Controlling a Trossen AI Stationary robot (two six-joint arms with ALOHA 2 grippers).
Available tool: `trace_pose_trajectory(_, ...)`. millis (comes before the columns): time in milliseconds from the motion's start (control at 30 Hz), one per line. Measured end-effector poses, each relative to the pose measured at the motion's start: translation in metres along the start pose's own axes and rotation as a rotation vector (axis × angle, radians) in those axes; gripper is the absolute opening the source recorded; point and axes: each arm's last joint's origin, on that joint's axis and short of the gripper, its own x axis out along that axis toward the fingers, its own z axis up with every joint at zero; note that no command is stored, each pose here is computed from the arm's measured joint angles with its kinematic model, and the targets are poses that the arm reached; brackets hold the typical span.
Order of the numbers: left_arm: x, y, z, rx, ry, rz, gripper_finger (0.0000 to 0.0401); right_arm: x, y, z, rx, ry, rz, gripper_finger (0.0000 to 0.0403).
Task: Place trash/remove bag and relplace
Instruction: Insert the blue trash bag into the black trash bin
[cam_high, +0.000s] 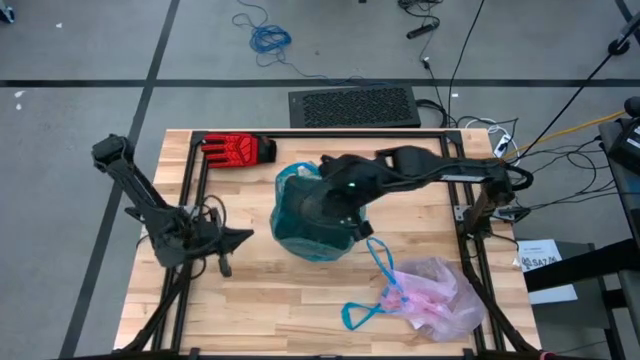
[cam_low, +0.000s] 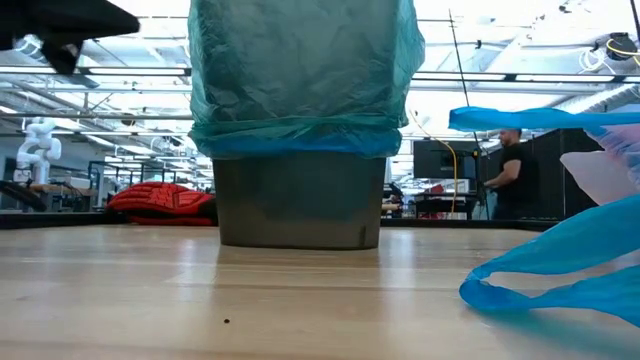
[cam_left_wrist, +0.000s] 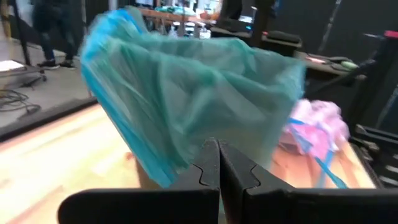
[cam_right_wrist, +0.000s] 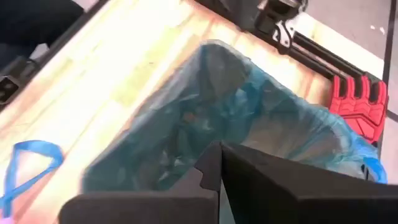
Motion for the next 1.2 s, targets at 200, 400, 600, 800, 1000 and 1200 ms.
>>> trace_pose_trajectory(200, 0.018, 0.019, 0.023, 0.019, -0.059, 0.002, 0.0000, -0.019, 0.020, -0.017, 0.012, -0.067, -0.003, 0.0000)
trace_pose_trajectory(400, 0.031, 0.032, 0.038, 0.052, -0.118, -0.065, 0.0000, -0.025, 0.044, -0.069, 0.063, -0.223, -0.057, 0.0000)
trace_pose_trajectory(600, 0.048, 0.048, 0.042, 0.057, -0.128, -0.072, 0.0000, -0.039, 0.069, -0.131, 0.094, -0.497, -0.152, 0.0000)
trace_pose_trajectory(800, 0.062, 0.069, 0.048, 0.080, -0.145, -0.057, 0.0000, -0.053, 0.085, -0.187, 0.135, -0.653, -0.316, 0.0000)
trace_pose_trajectory(1000, 0.056, 0.079, 0.046, 0.203, -0.095, -0.006, 0.0000, -0.071, 0.102, -0.233, 0.189, -0.757, -0.365, 0.0000)
trace_pose_trajectory(1200, 0.043, 0.088, 0.048, 0.203, -0.087, 0.077, 0.0000, -0.074, 0.115, -0.269, 0.212, -0.901, -0.440, 0.0000)
